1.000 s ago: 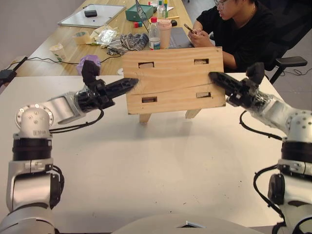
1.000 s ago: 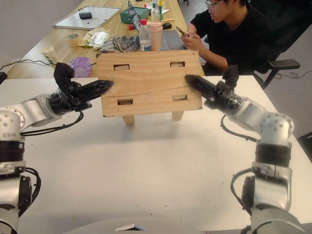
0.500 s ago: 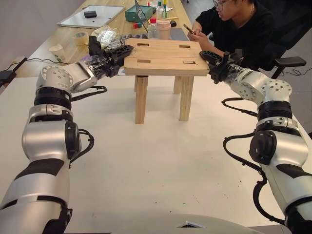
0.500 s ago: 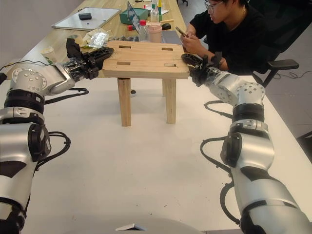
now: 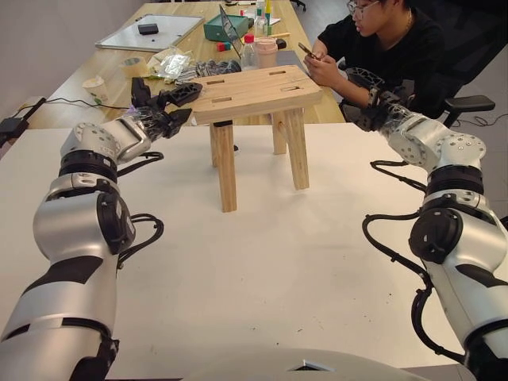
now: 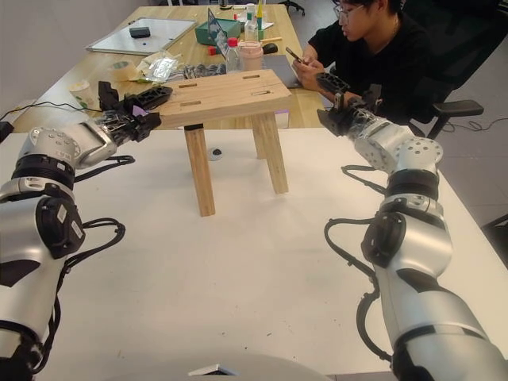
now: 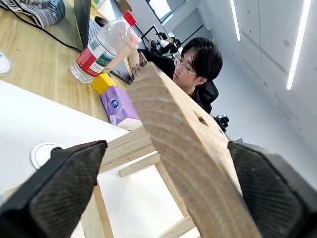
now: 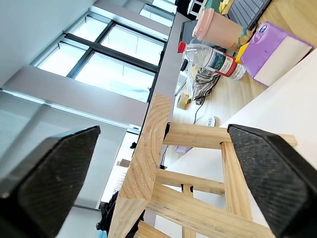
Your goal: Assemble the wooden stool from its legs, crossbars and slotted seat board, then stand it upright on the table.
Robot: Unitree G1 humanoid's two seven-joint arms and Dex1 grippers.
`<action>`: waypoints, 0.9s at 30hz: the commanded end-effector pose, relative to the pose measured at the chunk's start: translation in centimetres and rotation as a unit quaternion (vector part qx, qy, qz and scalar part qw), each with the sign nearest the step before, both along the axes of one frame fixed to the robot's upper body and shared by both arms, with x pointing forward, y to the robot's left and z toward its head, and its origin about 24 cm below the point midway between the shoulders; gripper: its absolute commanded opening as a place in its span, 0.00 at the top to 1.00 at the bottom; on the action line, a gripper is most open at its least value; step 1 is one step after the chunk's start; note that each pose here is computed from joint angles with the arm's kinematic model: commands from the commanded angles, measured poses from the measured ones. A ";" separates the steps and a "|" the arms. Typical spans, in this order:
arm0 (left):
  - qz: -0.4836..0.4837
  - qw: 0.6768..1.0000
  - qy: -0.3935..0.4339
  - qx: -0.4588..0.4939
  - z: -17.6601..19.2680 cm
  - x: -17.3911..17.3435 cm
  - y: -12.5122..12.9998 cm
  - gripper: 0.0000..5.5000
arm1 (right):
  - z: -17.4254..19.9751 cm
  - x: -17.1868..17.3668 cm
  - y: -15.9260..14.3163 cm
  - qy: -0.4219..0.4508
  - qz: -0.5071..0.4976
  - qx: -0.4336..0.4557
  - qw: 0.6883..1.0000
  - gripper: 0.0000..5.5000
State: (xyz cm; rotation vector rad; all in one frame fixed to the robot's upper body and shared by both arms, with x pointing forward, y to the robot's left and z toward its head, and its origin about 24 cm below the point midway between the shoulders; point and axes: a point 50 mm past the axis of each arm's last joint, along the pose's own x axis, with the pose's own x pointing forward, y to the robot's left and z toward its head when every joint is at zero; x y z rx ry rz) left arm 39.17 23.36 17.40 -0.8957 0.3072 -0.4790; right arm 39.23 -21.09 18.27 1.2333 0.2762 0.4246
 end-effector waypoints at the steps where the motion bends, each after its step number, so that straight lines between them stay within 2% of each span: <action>1: 0.041 0.999 0.005 -0.030 -0.7 -0.8 2.5 0.08 | 0.0 -0.5 -1.6 -0.004 -0.022 -0.001 1.000 0.02; 3: 0.052 0.996 -0.022 -0.073 0.1 -0.9 3.1 0.03 | -0.2 -0.6 -2.0 -0.004 -0.030 0.003 1.000 0.02; 7: 0.118 0.986 -0.037 -0.113 -0.6 -1.1 4.7 0.02 | -1.0 -0.8 -1.9 0.001 -0.035 0.006 0.999 0.02; 9: 0.143 0.985 -0.027 -0.094 -1.9 -1.6 5.5 0.02 | -1.3 -1.0 -1.8 -0.001 -0.035 -0.019 0.999 0.02; 11: 0.190 0.980 -0.036 0.037 -3.3 -1.8 6.7 0.02 | -1.6 -1.4 -2.1 -0.039 -0.055 -0.106 0.992 0.02; 13: 0.238 0.950 -0.081 0.185 -3.9 -1.8 6.9 0.02 | -2.0 -2.0 -2.4 -0.111 -0.103 -0.252 0.956 0.02; 16: 0.280 0.890 -0.166 0.320 -4.3 -2.1 5.4 0.02 | -3.0 -3.2 -2.5 -0.182 -0.176 -0.367 0.895 0.02; 20: 0.309 0.861 -0.209 0.344 -5.0 -2.6 3.4 0.02 | -5.0 -4.2 -2.6 -0.210 -0.220 -0.434 0.848 0.02; 27: 0.316 0.849 -0.228 0.357 -4.9 -2.5 2.4 0.02 | -6.6 -5.1 -1.3 -0.242 -0.222 -0.478 0.815 0.02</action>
